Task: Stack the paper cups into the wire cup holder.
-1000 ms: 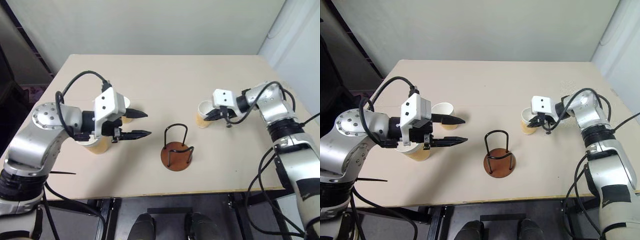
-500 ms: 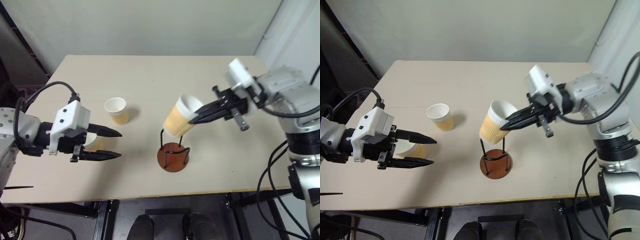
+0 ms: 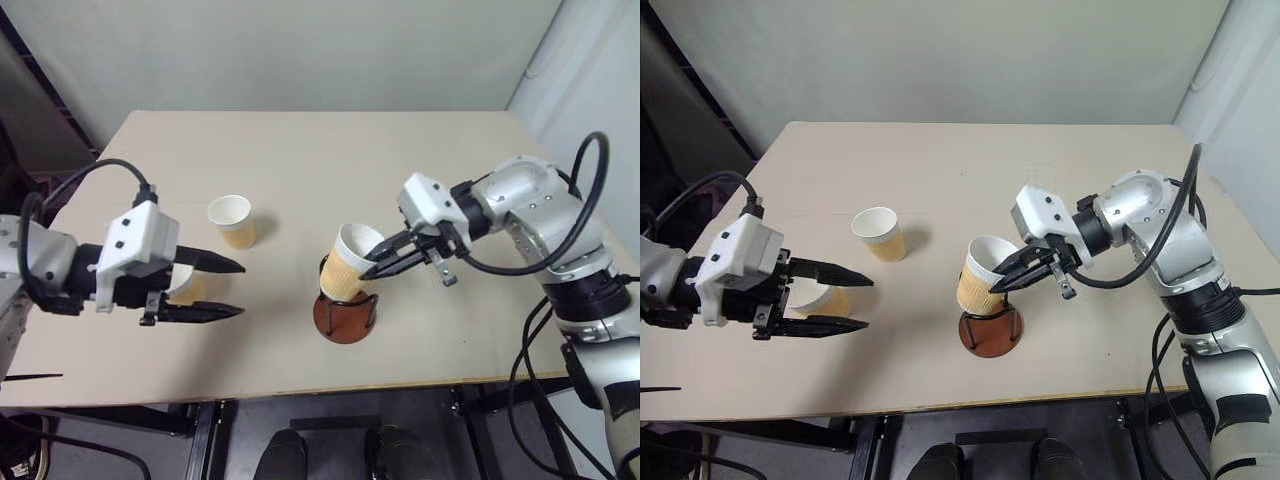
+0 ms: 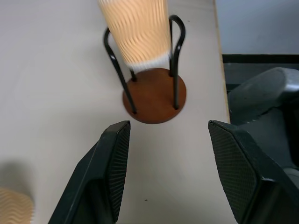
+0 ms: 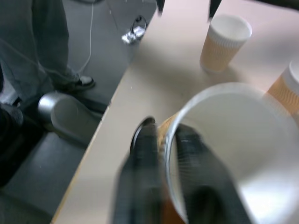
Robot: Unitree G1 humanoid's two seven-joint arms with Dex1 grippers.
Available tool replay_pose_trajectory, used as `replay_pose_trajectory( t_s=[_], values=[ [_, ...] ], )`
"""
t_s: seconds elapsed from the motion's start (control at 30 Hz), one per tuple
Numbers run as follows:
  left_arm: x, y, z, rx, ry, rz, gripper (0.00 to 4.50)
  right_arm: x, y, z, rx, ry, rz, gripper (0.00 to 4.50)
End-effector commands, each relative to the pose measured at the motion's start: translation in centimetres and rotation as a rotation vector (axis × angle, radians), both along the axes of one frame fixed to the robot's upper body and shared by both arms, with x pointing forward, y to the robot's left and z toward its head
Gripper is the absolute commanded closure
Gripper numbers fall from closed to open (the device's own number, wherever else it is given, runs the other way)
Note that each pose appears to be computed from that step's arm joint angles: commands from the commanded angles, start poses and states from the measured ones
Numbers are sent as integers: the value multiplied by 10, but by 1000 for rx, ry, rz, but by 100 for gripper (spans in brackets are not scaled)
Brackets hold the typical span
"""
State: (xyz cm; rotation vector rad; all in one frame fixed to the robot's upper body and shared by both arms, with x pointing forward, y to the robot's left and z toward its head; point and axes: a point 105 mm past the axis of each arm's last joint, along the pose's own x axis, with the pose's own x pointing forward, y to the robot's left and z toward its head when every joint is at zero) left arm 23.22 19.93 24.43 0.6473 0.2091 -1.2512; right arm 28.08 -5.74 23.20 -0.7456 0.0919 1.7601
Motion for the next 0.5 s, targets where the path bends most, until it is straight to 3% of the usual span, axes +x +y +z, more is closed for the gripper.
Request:
replay_pose_trajectory(
  t_s=[0.03,0.17,0.27,0.37,0.5],
  values=[
    [-2,6,10,2,-40,26,164,-2,3,6,5,-46,17,253],
    [-3,18,9,24,-41,76,164,1,1,12,21,-55,5,114],
    [-5,40,8,90,-44,154,164,13,-5,35,134,-56,-58,10],
    [-7,62,10,155,-54,228,164,22,-10,48,218,-32,-112,10],
    [-7,92,8,285,-47,306,164,19,-10,41,222,-7,-103,10]
  ],
)
